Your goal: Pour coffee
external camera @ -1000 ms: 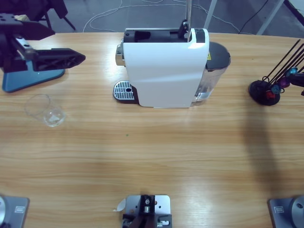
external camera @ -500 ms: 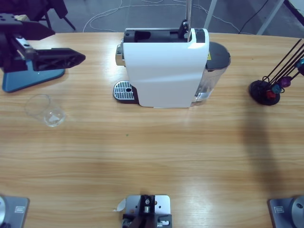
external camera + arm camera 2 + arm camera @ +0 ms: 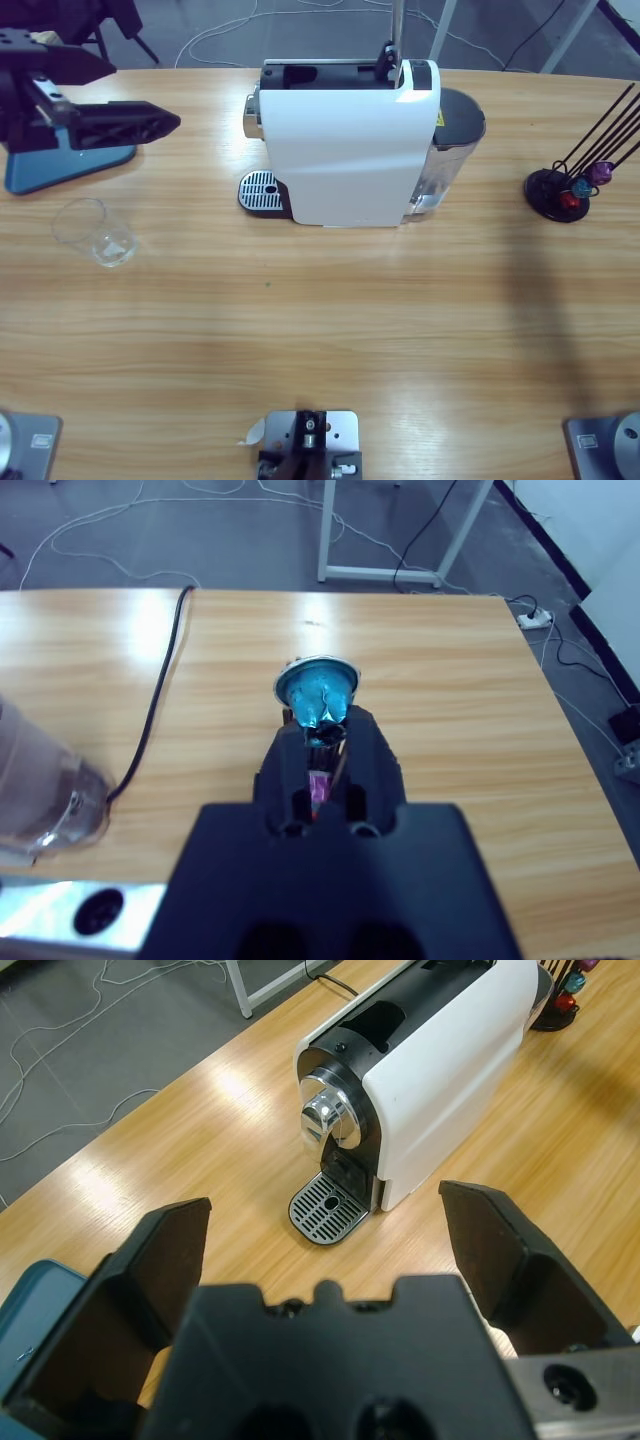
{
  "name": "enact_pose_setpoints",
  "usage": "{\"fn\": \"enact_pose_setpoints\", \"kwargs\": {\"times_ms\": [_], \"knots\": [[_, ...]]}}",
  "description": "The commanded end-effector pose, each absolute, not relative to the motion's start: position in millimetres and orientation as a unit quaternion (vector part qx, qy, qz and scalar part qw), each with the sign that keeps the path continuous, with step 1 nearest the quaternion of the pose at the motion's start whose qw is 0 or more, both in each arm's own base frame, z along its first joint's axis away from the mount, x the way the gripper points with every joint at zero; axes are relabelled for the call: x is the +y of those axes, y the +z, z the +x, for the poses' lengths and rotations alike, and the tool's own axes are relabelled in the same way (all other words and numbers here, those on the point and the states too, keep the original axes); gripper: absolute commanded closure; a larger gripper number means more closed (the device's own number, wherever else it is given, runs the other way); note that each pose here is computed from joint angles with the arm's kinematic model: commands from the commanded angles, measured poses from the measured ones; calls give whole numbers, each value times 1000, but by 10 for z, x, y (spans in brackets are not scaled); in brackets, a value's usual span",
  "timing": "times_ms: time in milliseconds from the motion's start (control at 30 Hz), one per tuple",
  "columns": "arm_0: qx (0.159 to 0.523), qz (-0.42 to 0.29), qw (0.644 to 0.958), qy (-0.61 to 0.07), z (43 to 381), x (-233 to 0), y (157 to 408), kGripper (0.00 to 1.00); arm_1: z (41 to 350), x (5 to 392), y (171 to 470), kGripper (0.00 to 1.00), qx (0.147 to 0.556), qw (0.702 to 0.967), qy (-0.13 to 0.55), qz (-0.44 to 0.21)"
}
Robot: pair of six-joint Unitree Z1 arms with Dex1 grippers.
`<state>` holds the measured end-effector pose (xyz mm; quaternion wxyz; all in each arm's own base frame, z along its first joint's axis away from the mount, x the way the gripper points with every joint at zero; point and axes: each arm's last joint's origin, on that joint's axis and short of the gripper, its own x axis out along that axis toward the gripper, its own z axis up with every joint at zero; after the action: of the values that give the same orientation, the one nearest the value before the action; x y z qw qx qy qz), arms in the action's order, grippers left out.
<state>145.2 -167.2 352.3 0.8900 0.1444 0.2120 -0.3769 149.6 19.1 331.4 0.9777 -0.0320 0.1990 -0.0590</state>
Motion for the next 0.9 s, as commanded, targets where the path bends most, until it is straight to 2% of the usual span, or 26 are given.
{"fn": "enact_pose_setpoints", "kwargs": {"times_ms": [33,133,233,433,667,767,900], "knots": [[221,143,890,-372,1481,-1724,3472,0,1268,541,3379,1000,190,962,170,-100],[222,160,884,-378,1451,-1693,3492,0,1343,871,3383,1000,191,926,282,-164],[224,184,878,-381,1389,-1612,3496,0,1463,1169,3485,1000,180,894,365,-187],[226,186,878,-378,1346,-1540,3466,0,1798,1913,3650,1000,168,833,458,-259],[220,180,885,-368,1306,-1426,3474,0,2228,2714,3660,1000,164,800,495,-296],[217,174,892,-356,1310,-1348,3493,0,2345,2841,3716,1000,157,802,482,-316],[221,175,891,-355,1333,-1364,3478,0,2474,2953,3727,1000,153,806,455,-346]]}}
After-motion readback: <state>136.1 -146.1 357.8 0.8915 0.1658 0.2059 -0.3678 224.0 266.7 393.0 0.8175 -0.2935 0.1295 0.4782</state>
